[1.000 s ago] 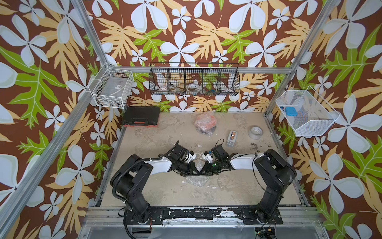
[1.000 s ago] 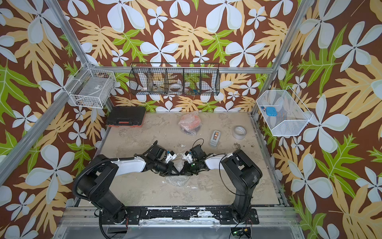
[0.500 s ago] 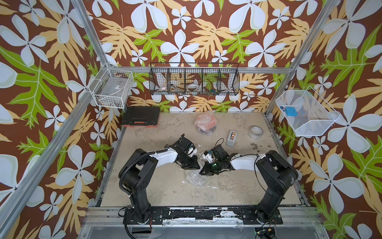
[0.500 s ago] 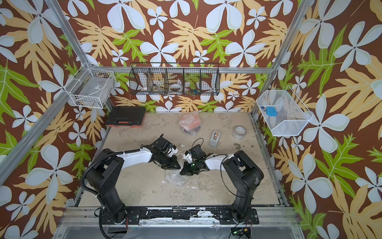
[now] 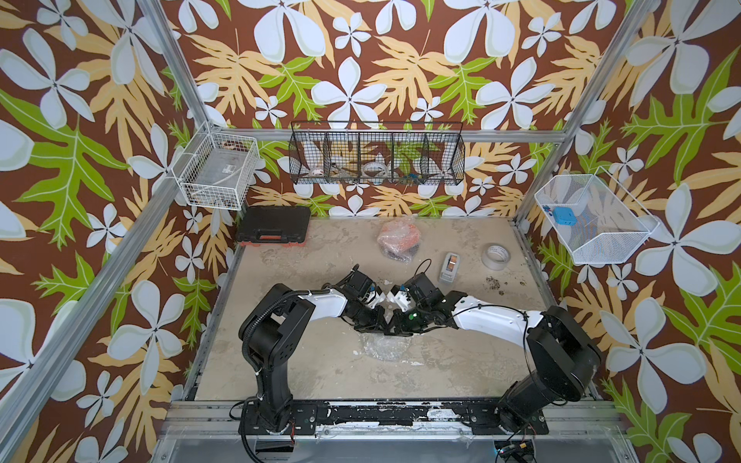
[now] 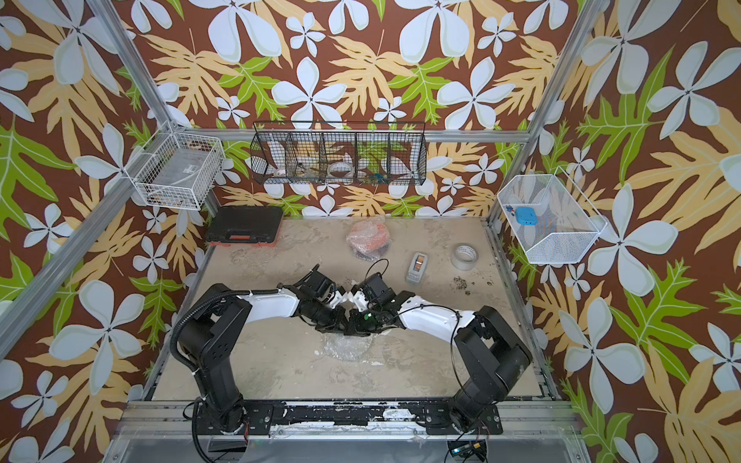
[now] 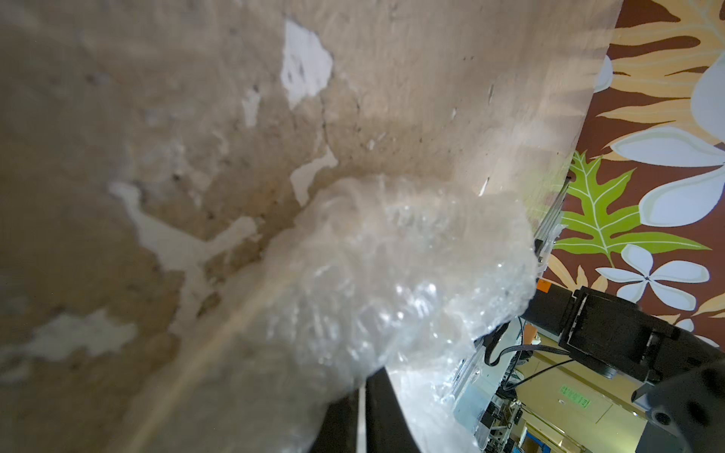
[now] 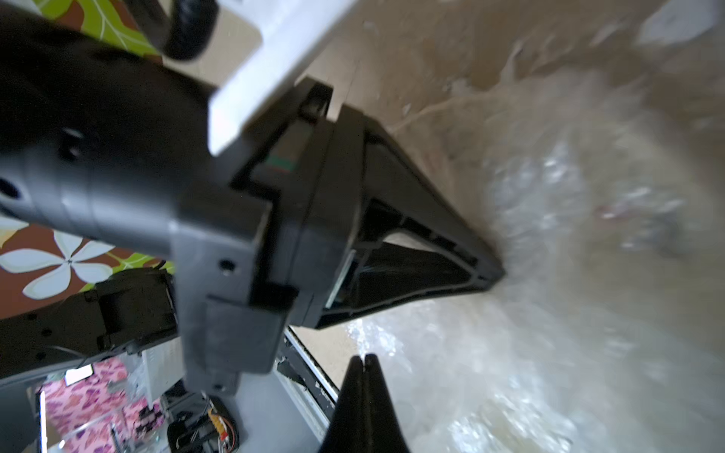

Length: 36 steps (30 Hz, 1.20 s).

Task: Wrap dinner plates in bubble wrap
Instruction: Wrap the plate in the bubble wrap.

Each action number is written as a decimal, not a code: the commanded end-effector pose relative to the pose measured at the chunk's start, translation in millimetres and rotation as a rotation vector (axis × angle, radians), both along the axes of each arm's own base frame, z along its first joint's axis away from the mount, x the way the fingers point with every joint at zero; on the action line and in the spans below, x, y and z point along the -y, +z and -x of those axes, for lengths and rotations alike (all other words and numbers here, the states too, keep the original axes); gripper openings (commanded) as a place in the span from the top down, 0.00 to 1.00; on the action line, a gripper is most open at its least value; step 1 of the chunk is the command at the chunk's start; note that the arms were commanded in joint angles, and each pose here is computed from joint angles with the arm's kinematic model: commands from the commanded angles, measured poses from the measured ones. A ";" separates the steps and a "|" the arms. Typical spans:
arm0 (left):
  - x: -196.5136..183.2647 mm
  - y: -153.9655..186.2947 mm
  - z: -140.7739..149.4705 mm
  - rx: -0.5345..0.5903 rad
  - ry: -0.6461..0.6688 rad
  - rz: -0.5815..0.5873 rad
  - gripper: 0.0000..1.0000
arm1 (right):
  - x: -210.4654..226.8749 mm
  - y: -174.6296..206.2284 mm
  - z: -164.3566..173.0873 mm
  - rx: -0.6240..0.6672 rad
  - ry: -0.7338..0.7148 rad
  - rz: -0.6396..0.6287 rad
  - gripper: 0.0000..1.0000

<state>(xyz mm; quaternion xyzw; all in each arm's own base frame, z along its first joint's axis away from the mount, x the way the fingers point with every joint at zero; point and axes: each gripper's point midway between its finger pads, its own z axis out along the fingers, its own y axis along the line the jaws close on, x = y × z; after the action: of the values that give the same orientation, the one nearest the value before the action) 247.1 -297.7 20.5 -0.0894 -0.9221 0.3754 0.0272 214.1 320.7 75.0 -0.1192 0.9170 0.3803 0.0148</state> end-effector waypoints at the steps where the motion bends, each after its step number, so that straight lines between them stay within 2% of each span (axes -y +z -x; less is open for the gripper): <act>1: -23.9 -23.6 13.4 -0.048 0.018 -0.150 0.90 | 1.0 -25.3 17.1 -0.086 0.038 0.023 0.95; 6: -37.0 -20.8 8.5 -0.011 0.056 -0.216 0.90 | 57.5 -93.1 35.1 -0.136 0.014 0.339 0.97; 9: -47.0 -17.9 10.8 -0.004 0.086 -0.239 0.89 | 71.3 -103.3 32.8 -0.122 0.010 0.392 0.98; 13: -48.3 -6.8 13.8 0.006 0.107 -0.222 0.88 | 69.1 -96.9 25.3 -0.082 0.021 0.382 0.99; 17: -22.4 21.5 11.0 0.018 0.090 -0.097 0.82 | 59.2 -88.7 21.3 -0.053 0.048 0.331 1.00; 20: -5.9 22.5 24.5 -0.026 0.040 -0.040 0.79 | 57.5 -89.5 21.9 -0.063 0.054 0.326 1.00; 23: -13.1 0.7 36.2 -0.056 0.035 -0.085 0.88 | 57.2 -87.8 21.1 -0.060 0.052 0.326 1.00; 27: -39.1 -35.3 42.6 -0.063 0.033 -0.247 0.92 | 55.5 -73.8 11.8 -0.024 0.044 0.309 0.99; 29: -41.6 -40.6 44.2 -0.064 0.025 -0.258 0.93 | 54.0 -52.6 -2.9 0.021 0.014 0.255 0.93; 32: -40.4 -39.4 43.9 -0.061 0.026 -0.249 0.94 | 60.0 -13.5 -34.2 0.062 -0.075 0.108 0.80; 36: -38.6 -35.5 41.8 -0.046 0.026 -0.237 0.95 | 91.1 18.9 -83.0 0.097 -0.215 -0.062 0.74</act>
<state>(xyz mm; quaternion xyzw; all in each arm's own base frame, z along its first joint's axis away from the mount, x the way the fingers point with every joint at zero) 219.9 -292.1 13.3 -0.0847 -0.9300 0.3564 0.0307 280.3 237.3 77.2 -0.0518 0.9290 0.3565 0.0843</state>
